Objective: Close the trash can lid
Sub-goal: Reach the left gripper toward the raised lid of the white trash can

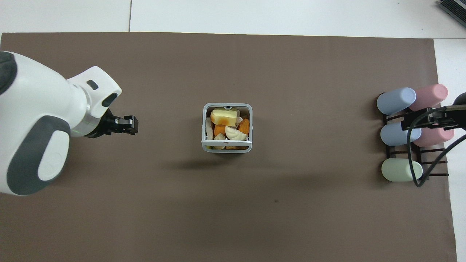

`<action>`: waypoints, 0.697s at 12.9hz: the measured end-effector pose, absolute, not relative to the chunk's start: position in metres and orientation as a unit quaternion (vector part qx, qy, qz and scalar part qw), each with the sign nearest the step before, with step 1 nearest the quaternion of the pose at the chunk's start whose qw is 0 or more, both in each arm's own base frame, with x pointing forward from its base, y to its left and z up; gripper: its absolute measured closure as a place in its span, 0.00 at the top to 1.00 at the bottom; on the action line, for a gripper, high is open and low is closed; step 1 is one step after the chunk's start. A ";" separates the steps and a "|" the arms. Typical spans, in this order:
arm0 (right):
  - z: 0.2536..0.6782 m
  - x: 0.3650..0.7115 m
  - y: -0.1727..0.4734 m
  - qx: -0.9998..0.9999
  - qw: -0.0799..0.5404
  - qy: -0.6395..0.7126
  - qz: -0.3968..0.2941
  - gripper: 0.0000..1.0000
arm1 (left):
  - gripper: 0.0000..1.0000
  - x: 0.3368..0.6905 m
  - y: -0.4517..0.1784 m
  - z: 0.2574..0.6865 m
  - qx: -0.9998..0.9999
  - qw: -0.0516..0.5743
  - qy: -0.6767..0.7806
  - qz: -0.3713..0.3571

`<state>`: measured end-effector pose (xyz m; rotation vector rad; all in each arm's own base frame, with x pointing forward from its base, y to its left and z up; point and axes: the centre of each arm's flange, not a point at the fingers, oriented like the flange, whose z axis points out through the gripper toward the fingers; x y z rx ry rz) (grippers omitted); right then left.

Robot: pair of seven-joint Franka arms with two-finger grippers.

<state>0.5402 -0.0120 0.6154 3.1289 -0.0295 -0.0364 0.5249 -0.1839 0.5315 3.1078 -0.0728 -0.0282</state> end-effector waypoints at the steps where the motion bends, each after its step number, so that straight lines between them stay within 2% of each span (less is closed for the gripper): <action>1: 0.615 0.540 -0.012 1.000 0.006 -0.009 -0.012 1.00 | 0.43 0.516 -0.206 0.532 1.000 0.017 -0.020 -0.008; 2: 0.615 0.540 -0.012 1.000 0.006 -0.009 -0.012 1.00 | 0.30 0.507 -0.226 0.532 1.000 0.018 -0.018 -0.006; 9: 0.615 0.540 -0.012 1.000 0.006 -0.009 -0.012 1.00 | 0.28 0.445 -0.341 0.522 0.999 0.036 -0.011 0.015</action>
